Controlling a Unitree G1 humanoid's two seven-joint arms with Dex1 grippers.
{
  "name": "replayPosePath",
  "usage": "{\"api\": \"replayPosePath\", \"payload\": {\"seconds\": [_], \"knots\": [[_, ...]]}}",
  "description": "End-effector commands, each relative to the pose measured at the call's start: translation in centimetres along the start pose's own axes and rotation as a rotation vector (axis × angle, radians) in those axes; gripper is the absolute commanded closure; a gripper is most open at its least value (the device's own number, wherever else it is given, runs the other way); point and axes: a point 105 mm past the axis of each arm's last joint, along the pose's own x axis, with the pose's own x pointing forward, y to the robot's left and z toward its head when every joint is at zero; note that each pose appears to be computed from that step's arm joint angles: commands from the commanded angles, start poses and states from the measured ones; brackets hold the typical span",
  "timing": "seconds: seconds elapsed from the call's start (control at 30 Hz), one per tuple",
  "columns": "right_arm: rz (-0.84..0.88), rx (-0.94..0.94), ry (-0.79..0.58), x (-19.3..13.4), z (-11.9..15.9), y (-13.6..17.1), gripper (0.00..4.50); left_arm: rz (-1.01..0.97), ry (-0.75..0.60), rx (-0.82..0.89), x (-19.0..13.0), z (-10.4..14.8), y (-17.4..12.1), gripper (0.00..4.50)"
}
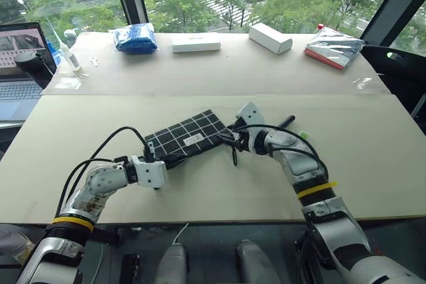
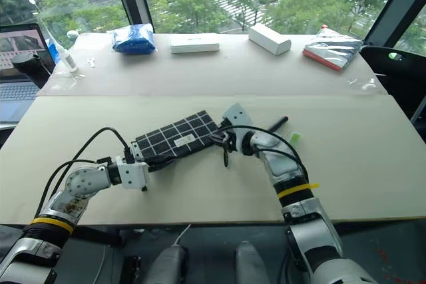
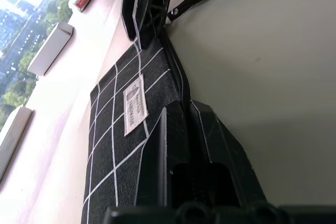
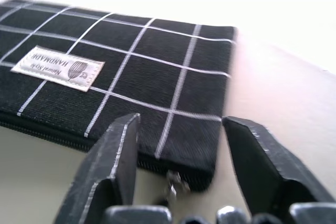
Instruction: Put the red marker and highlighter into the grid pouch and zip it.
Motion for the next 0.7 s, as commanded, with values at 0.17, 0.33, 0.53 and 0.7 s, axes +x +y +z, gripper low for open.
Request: {"api": "replayPosePath", "payload": {"seconds": [0.17,0.33,0.53,0.7], "knots": [[0.147,0.091,-0.274,-4.4,9.5,0.5,0.16,0.193,0.008,-0.15,-0.3,0.1,2.3,4.5],[0.068,-0.051,-0.072,-2.4,5.0,0.6,0.16,0.339,-0.046,-0.285,-0.1,1.0,4.2,4.5],[0.019,-0.092,-0.045,-0.2,4.8,0.9,0.16,0.311,-0.079,-0.271,0.3,2.5,3.9,4.5],[0.0,-0.113,-0.038,0.9,5.1,0.4,0.16,0.299,-0.081,-0.268,0.3,2.7,3.6,4.5]]}}
